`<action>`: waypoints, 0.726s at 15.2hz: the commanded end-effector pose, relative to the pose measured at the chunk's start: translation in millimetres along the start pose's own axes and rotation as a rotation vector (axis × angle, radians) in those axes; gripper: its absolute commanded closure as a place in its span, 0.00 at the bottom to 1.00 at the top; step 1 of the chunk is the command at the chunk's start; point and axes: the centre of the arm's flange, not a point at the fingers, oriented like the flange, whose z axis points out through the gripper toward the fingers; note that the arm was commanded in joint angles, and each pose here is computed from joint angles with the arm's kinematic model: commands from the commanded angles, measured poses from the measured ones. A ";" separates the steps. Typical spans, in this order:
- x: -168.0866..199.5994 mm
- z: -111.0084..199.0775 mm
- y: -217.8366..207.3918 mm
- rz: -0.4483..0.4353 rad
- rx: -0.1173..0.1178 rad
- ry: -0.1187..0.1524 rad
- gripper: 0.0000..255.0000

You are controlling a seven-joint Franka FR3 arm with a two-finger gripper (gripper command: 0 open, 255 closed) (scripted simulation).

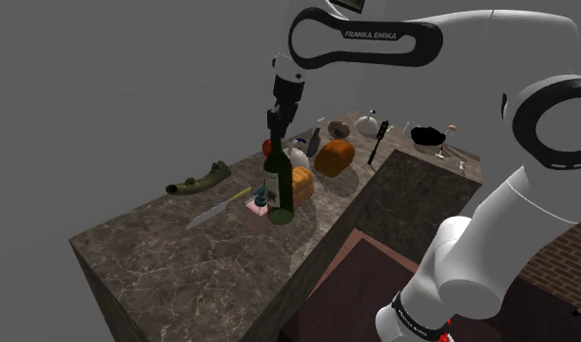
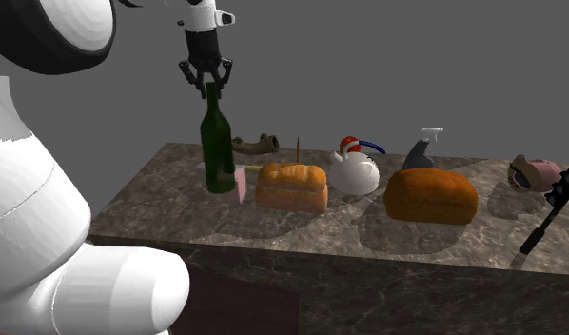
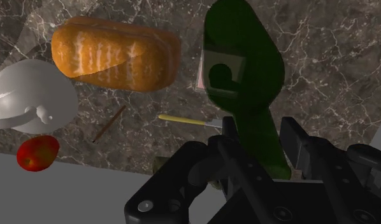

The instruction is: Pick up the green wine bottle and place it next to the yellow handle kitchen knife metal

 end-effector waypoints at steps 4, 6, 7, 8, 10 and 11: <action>13.6 -2.0 -64.3 0.001 0.000 0.000 1.00; 20.2 -1.8 -89.9 0.001 0.000 0.000 1.00; 23.5 -1.7 -102.7 0.001 0.000 0.000 1.00; 26.8 -1.6 -115.6 0.001 0.000 0.000 1.00; 26.3 8.9 -115.6 0.001 0.000 0.000 1.00; 26.0 14.2 -115.6 0.001 0.000 0.000 1.00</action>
